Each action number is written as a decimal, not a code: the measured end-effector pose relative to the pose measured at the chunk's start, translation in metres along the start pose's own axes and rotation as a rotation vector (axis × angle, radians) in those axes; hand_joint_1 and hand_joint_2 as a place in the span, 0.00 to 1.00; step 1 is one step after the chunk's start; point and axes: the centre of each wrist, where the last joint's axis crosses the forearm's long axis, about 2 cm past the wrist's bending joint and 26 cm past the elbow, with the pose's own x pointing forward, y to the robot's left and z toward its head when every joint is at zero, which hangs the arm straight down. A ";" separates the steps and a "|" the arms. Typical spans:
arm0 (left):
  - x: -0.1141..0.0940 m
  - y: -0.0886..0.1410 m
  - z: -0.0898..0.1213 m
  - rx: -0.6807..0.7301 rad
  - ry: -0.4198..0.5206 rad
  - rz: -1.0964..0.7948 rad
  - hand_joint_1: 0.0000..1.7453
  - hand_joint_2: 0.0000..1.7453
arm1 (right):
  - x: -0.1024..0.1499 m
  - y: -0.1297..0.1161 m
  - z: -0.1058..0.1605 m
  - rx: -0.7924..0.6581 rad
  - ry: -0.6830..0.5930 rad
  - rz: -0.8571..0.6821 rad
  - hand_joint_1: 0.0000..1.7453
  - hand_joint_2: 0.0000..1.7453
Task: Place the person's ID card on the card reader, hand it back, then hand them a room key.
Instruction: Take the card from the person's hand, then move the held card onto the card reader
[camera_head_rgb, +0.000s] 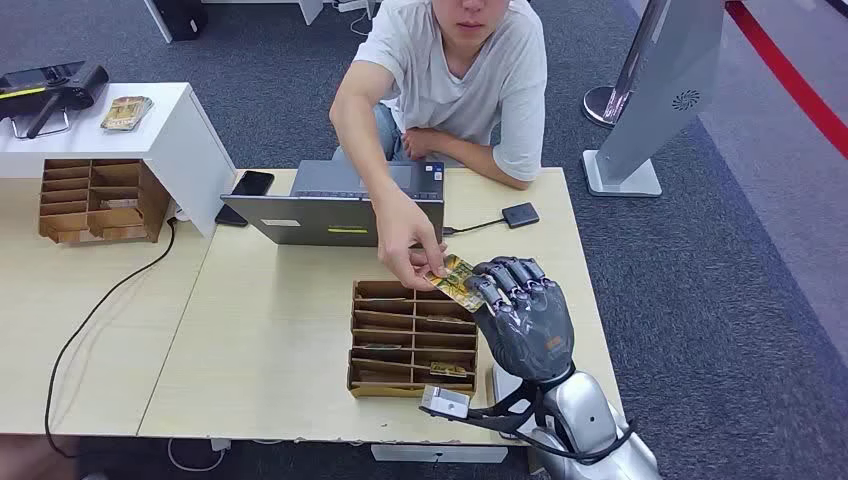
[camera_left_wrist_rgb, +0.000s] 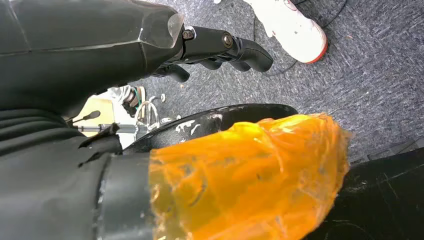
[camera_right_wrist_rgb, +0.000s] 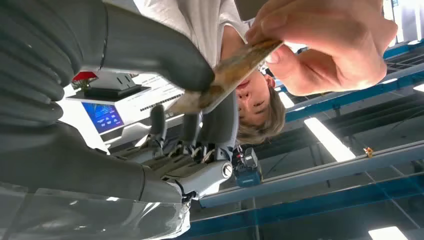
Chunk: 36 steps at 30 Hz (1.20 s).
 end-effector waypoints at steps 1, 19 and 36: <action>0.000 0.000 0.000 0.000 0.000 0.000 0.00 0.00 | 0.000 0.000 0.000 0.000 0.000 -0.001 1.00 1.00; 0.000 0.000 0.000 -0.002 0.006 0.013 0.00 0.00 | 0.004 0.003 -0.001 0.000 0.020 -0.112 1.00 1.00; -0.001 0.000 0.000 -0.001 0.021 0.058 0.00 0.00 | 0.015 0.003 0.017 0.115 0.132 -0.762 1.00 1.00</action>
